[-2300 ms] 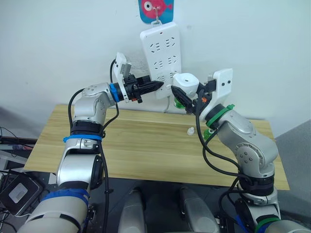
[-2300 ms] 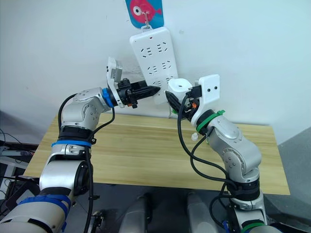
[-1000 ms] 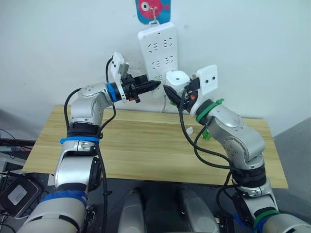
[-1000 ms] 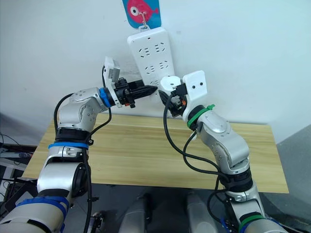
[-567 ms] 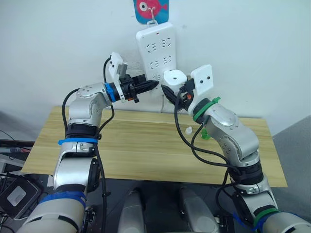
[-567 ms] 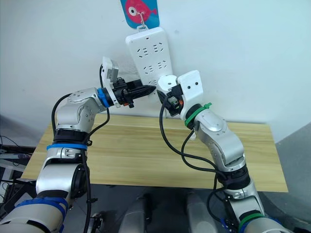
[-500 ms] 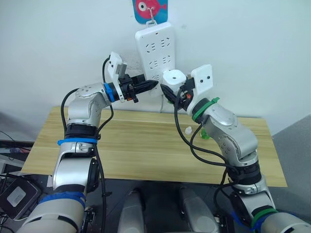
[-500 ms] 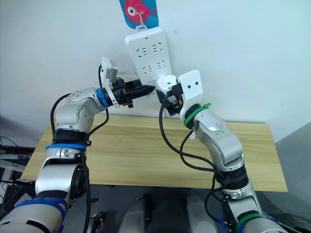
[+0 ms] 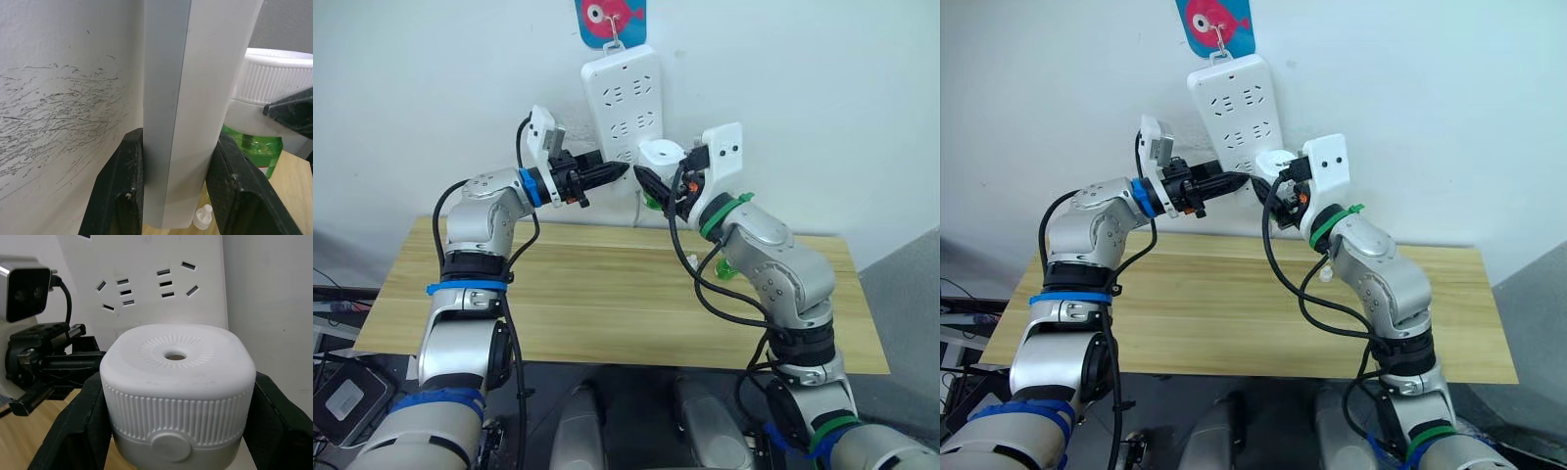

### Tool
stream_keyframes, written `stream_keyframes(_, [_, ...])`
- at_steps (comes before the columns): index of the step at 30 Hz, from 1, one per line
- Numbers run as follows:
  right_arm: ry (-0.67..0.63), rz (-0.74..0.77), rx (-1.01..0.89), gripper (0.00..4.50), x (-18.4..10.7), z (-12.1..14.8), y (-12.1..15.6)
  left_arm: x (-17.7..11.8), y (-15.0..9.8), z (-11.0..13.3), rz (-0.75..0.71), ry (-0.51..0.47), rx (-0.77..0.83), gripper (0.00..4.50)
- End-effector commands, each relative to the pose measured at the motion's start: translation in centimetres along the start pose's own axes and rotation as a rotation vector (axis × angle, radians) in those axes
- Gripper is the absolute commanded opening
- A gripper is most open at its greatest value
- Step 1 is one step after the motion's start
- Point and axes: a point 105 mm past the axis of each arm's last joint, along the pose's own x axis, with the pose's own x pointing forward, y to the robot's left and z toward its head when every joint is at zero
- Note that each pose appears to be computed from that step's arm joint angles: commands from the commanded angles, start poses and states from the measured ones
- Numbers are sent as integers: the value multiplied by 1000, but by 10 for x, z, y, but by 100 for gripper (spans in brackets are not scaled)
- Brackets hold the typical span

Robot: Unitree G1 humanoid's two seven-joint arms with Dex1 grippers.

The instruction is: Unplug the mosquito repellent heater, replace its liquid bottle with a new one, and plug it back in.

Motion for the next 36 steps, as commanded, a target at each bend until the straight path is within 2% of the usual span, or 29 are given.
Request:
stream_keyframes(1, [-26,-33,-47,349,4,8,-5,11,-16,10,-93,-38,17,132])
stream_keyframes(4, [-35,-38,-40,444,1,8,-7,11,-14,8,-82,-31,16,132])
stream_keyframes(12, [-24,4,13,448,-37,8,-7,7,-9,5,-57,-18,21,132])
stream_keyframes(15, [-15,71,30,448,-48,10,3,4,-6,5,-38,-13,29,132])
stream_keyframes(17, [-4,166,36,450,-58,10,17,-1,-5,4,-34,-6,28,204])
stream_keyframes(18, [2,192,34,450,-61,10,21,-3,-5,4,-35,-4,27,220])
stream_keyframes(22, [39,246,37,450,-70,2,24,-24,4,8,36,6,36,347])
stream_keyframes(25, [45,288,50,386,-65,-5,28,-50,1,8,66,48,45,440])
stream_keyframes(26, [38,294,62,354,-62,-5,30,-58,-3,9,63,66,44,450])
stream_keyframes(31, [25,353,86,171,-52,-11,42,-82,-22,15,68,124,48,450])
stream_keyframes(35, [13,407,90,25,-41,-14,53,-82,-55,9,-4,166,92,450])
stream_keyframes(36, [10,411,90,8,-38,-15,54,-82,-62,9,-19,165,90,450])
